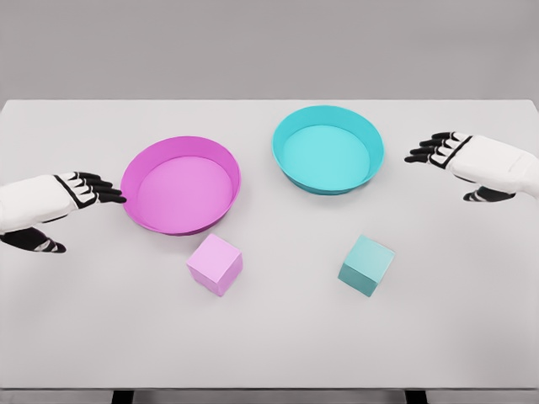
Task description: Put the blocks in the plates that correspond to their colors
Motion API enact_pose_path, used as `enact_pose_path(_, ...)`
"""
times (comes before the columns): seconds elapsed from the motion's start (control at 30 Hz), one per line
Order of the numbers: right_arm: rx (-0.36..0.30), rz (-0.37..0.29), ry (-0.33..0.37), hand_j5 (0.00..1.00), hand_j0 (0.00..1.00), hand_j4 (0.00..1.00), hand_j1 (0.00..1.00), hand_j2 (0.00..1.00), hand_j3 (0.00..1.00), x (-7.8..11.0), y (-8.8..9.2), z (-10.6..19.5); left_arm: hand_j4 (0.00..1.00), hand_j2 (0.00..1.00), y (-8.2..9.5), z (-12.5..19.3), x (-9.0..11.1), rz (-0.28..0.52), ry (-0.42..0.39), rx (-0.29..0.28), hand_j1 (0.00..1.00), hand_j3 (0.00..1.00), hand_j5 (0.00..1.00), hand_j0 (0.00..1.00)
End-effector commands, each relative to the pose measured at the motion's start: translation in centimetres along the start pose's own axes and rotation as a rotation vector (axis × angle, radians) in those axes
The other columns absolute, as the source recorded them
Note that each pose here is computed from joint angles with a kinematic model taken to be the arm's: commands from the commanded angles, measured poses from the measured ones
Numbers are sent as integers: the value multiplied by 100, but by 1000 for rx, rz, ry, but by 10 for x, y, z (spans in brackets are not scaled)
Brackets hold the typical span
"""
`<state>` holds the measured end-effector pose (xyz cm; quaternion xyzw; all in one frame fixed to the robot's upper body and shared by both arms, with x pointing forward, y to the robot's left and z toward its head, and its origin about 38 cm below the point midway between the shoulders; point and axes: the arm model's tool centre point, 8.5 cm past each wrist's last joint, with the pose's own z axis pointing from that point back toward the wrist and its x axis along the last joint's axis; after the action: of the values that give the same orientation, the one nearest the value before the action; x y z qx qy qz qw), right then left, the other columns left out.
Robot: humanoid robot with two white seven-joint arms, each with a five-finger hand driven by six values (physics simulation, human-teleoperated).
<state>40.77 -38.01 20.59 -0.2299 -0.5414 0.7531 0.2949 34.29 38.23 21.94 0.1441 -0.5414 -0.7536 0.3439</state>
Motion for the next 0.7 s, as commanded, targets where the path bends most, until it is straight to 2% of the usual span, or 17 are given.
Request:
enact_pose_path(0.0, 2, -3, 0, 100, 100, 100, 100, 100, 100, 0, 0, 2, 100, 100, 0, 0, 1, 5, -3, -11, 100, 100, 100, 100)
enact_pose_path(0.07, 8, -2, 0, 100, 100, 100, 100, 100, 100, 0, 0, 2, 100, 100, 0, 0, 2, 16, -11, -4, 100, 100, 100, 100)
enact_pose_path(0.13, 36, 16, 27, 100, 100, 100, 100, 100, 100, -8, -2, 15, 100, 100, 3, -1, 5, 65, -37, 25, 100, 100, 100, 100)
enact_pose_path(0.2, 21, 50, 39, 100, 100, 100, 100, 100, 100, -13, -18, 21, 100, 100, -3, -9, 13, 133, -90, 35, 100, 100, 100, 100)
enact_pose_path(0.23, 3, 86, 18, 100, 100, 100, 100, 100, 100, -9, -35, 17, 100, 100, 1, -13, 16, 138, -111, 48, 100, 100, 100, 100)
enact_pose_path(0.27, 27, 130, -48, 100, 100, 100, 100, 100, 100, 8, -43, 10, 100, 100, 2, -20, 27, 140, -154, 45, 100, 100, 100, 100)
enact_pose_path(0.3, 57, 171, -81, 100, 100, 100, 100, 100, 100, 14, -53, 7, 100, 100, 0, -26, 35, 144, -184, 41, 100, 100, 100, 100)
enact_pose_path(0.33, 90, 195, -92, 100, 100, 100, 100, 100, 100, 15, -55, 8, 100, 100, -1, -35, 41, 163, -216, 62, 100, 100, 100, 100)
enact_pose_path(0.37, 95, 216, -90, 100, 100, 100, 100, 100, 100, 14, -62, 12, 100, 100, -1, -44, 47, 169, -242, 76, 100, 100, 100, 100)
enact_pose_path(0.43, 84, 248, -106, 100, 100, 100, 100, 100, 100, 21, -74, 17, 100, 100, -6, -67, 63, 181, -316, 57, 100, 100, 100, 100)
enact_pose_path(0.47, 88, 246, -120, 100, 100, 100, 100, 100, 100, 25, -72, 14, 100, 100, -8, -74, 68, 189, -336, 61, 100, 100, 100, 100)
enact_pose_path(0.57, 162, 279, -197, 100, 100, 100, 100, 100, 100, 40, -71, 3, 100, 100, -16, -90, 82, 213, -389, 50, 100, 100, 100, 100)
enact_pose_path(0.6, 169, 287, -241, 100, 100, 100, 100, 100, 100, 53, -70, 0, 100, 100, -19, -96, 87, 220, -408, 46, 100, 100, 100, 100)
enact_pose_path(0.67, 178, 283, -272, 100, 100, 100, 100, 100, 100, 62, -65, -4, 100, 100, -18, -103, 92, 222, -429, 48, 100, 100, 100, 100)
